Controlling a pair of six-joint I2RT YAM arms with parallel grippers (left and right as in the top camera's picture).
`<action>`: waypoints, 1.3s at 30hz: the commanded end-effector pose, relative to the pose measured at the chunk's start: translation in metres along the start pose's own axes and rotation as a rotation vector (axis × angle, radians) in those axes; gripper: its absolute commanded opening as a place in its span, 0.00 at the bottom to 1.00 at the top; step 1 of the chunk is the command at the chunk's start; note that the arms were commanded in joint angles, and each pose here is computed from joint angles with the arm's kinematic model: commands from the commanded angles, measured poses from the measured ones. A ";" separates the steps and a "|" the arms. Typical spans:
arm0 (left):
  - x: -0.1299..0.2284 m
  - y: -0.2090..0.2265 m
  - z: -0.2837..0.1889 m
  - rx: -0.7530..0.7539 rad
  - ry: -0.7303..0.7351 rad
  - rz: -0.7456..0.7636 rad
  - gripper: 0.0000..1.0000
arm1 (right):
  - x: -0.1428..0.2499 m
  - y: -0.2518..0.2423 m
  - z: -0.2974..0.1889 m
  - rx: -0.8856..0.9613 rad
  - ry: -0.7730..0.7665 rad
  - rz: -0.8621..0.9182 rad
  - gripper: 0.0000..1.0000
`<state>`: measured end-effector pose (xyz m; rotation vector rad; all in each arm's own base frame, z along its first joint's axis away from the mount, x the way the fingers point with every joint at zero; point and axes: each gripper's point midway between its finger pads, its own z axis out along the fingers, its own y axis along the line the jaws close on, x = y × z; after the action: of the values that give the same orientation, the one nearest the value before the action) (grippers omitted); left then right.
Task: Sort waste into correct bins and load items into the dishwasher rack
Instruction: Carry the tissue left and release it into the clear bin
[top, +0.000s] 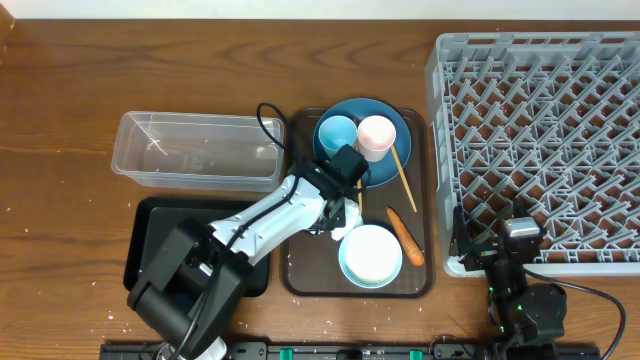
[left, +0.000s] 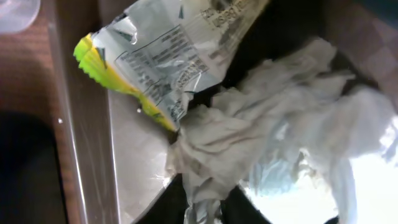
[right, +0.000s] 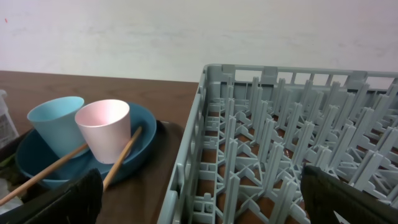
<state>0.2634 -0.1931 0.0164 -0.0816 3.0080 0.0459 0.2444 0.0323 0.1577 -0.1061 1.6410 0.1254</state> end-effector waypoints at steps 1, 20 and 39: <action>0.004 0.004 0.002 -0.019 0.012 0.010 0.09 | 0.000 -0.002 0.000 0.006 0.000 -0.008 0.99; -0.027 0.026 -0.132 0.128 -0.357 0.030 0.06 | 0.000 -0.002 0.000 0.006 0.000 -0.008 0.99; -0.107 0.170 -0.130 -0.169 -0.531 -0.402 0.07 | 0.000 -0.002 0.000 0.007 0.000 -0.008 0.99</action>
<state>0.3389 -0.0415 0.1746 -0.5451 2.3961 0.1556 0.2444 0.0323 0.1577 -0.1061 1.6410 0.1254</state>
